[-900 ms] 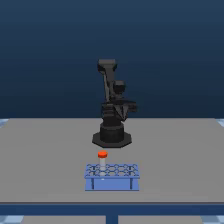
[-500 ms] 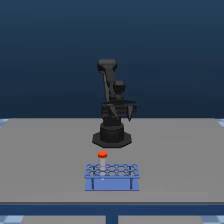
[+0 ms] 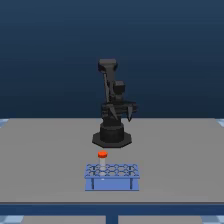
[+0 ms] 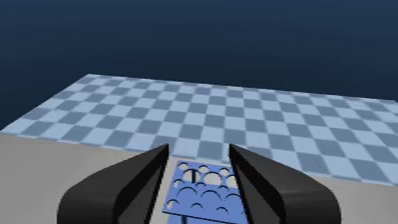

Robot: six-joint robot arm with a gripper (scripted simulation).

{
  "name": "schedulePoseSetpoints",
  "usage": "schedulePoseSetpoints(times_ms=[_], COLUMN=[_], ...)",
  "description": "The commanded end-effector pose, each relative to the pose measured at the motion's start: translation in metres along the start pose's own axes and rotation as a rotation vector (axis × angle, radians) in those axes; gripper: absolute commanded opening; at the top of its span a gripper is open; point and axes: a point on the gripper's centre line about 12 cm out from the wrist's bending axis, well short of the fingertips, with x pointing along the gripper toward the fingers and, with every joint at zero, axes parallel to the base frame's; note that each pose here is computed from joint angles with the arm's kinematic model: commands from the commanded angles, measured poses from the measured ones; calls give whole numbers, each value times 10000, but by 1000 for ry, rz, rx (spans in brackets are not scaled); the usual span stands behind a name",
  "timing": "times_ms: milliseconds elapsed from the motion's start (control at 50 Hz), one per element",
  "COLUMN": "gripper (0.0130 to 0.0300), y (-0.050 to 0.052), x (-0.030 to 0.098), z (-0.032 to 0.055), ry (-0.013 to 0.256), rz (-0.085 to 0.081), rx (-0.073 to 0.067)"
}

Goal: Pick up the centrifuge tube on the rack

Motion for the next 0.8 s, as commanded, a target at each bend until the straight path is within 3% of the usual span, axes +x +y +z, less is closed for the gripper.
schedulePoseSetpoints(times_ms=[20, 400, 560, 600, 660, 700, 760, 800], gripper=[300, 300, 300, 300, 300, 300, 300, 300], y=[-22, -112, -206, -206, -267, -267, -335, -335], x=[16, 115, 219, 219, 288, 288, 367, 367], z=[-5, -38, -72, -72, -94, -94, -118, -118], ry=[7, 50, 95, 95, 124, 124, 157, 157], rz=[-5, -21, -38, -38, -49, -49, -60, -60], rx=[7, 14, 22, 22, 27, 27, 32, 32])
